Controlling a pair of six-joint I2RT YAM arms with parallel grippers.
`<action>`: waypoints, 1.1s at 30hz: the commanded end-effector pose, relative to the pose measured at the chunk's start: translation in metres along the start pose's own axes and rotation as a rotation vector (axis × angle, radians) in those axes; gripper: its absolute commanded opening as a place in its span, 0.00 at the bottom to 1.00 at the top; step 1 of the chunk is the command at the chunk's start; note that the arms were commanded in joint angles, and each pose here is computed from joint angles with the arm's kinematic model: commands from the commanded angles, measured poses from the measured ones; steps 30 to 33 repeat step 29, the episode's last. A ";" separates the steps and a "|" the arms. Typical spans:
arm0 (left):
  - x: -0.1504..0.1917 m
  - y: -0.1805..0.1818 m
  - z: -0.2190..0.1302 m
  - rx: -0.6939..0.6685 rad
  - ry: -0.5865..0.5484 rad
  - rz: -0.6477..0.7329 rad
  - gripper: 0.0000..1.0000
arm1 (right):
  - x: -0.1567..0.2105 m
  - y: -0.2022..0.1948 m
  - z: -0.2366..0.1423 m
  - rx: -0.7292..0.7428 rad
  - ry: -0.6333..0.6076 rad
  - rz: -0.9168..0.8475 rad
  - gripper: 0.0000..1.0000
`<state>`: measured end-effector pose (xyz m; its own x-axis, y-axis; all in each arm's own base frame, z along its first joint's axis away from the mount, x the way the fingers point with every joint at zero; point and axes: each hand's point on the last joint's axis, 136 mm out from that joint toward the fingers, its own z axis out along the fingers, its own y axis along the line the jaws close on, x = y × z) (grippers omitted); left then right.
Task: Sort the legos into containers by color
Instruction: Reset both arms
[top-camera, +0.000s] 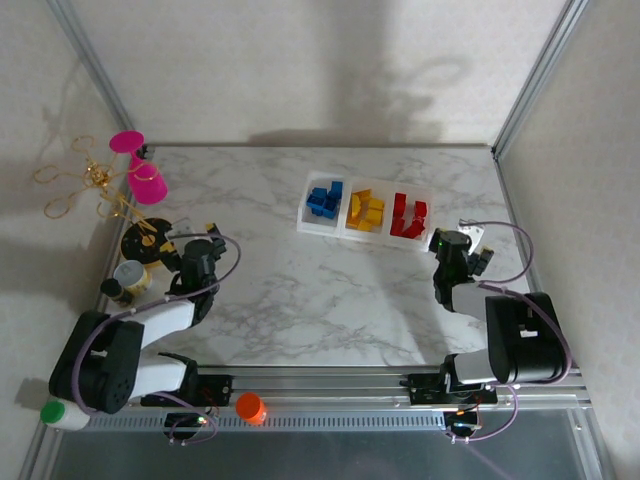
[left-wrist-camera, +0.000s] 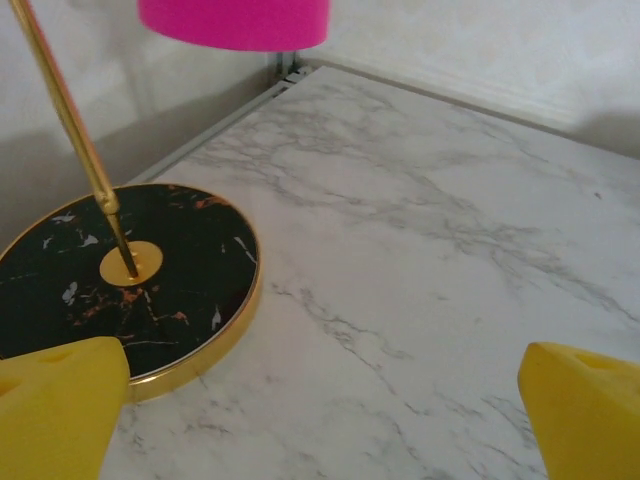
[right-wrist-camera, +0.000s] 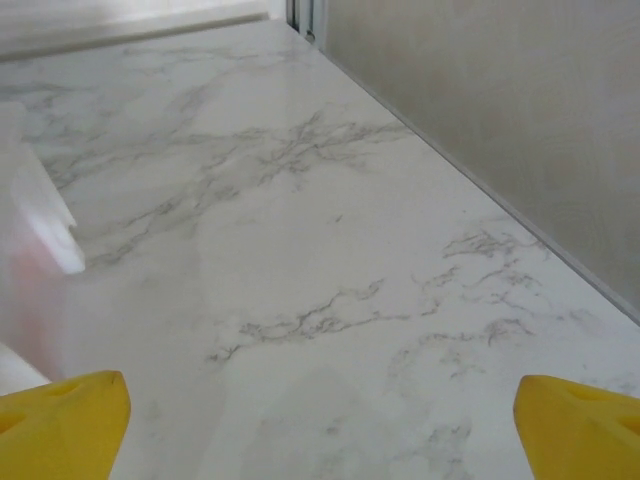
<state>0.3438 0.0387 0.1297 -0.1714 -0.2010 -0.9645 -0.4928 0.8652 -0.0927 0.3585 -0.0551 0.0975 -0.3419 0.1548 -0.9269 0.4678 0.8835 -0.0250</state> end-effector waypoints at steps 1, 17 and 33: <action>-0.029 -0.003 0.000 0.082 -0.169 -0.065 1.00 | -0.046 0.010 0.000 -0.142 -0.211 0.097 0.98; -0.005 -0.015 0.016 0.213 -0.136 -0.037 1.00 | -0.025 0.037 -0.017 -0.349 -0.268 -0.004 0.99; -0.005 -0.016 0.016 0.213 -0.135 -0.036 0.99 | -0.024 0.040 -0.018 -0.356 -0.263 -0.013 0.99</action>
